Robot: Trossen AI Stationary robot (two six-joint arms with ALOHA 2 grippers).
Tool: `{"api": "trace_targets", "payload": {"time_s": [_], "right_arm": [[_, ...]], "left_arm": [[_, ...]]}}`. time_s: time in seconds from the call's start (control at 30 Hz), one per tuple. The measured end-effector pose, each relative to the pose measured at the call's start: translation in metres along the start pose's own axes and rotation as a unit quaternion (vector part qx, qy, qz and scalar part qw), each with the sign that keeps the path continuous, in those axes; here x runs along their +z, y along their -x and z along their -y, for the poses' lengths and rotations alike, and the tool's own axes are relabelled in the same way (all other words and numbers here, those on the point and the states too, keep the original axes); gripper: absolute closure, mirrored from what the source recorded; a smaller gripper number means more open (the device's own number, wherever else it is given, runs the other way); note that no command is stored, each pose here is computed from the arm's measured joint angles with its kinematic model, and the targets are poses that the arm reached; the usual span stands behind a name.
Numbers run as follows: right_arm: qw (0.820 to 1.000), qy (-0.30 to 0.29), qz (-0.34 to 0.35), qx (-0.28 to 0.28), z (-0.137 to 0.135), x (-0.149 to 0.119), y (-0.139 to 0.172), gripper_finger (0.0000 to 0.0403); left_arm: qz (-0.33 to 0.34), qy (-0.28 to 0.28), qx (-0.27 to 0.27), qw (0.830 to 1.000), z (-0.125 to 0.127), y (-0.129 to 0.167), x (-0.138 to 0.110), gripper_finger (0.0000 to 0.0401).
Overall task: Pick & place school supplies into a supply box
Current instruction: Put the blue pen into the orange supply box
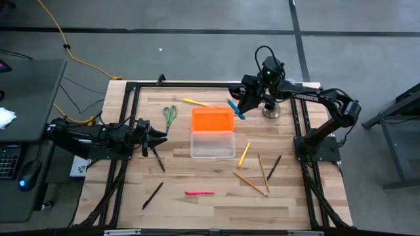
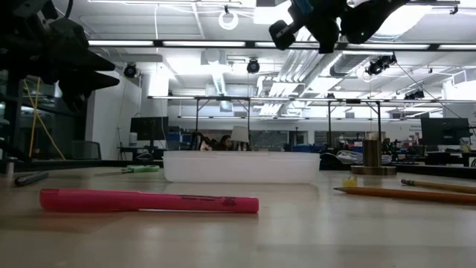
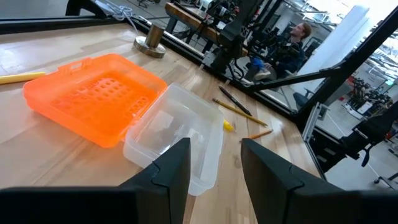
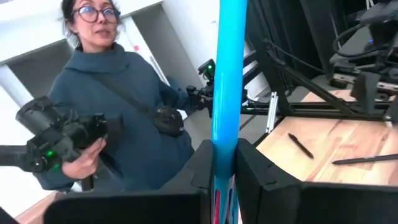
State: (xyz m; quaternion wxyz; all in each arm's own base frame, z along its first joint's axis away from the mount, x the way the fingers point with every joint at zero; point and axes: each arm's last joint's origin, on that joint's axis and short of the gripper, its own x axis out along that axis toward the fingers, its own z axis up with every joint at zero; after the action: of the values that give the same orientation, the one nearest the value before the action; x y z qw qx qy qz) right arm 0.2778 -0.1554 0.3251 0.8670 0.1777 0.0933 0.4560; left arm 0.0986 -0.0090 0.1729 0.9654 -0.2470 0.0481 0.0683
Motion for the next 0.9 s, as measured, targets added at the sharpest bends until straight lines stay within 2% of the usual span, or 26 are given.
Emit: {"api": "trace_targets", "payload": {"time_s": [0.27,0.57,0.9], "right_arm": [[1.0,0.0,0.009,-0.012,0.001,0.001,-0.001,0.0384],[0.994,0.006,0.063,-0.088,0.005,0.004,0.0,0.0384],[0.97,0.116,0.111,-0.182,0.009,0.008,-0.011,0.0384]], "left_arm": [[0.0,0.0,0.0,1.0,0.0,0.0,0.0,0.0229],[0.0,0.0,0.0,1.0,0.0,0.0,0.0,0.0229],[0.0,0.0,0.0,1.0,0.0,0.0,0.0,0.0229]]}}
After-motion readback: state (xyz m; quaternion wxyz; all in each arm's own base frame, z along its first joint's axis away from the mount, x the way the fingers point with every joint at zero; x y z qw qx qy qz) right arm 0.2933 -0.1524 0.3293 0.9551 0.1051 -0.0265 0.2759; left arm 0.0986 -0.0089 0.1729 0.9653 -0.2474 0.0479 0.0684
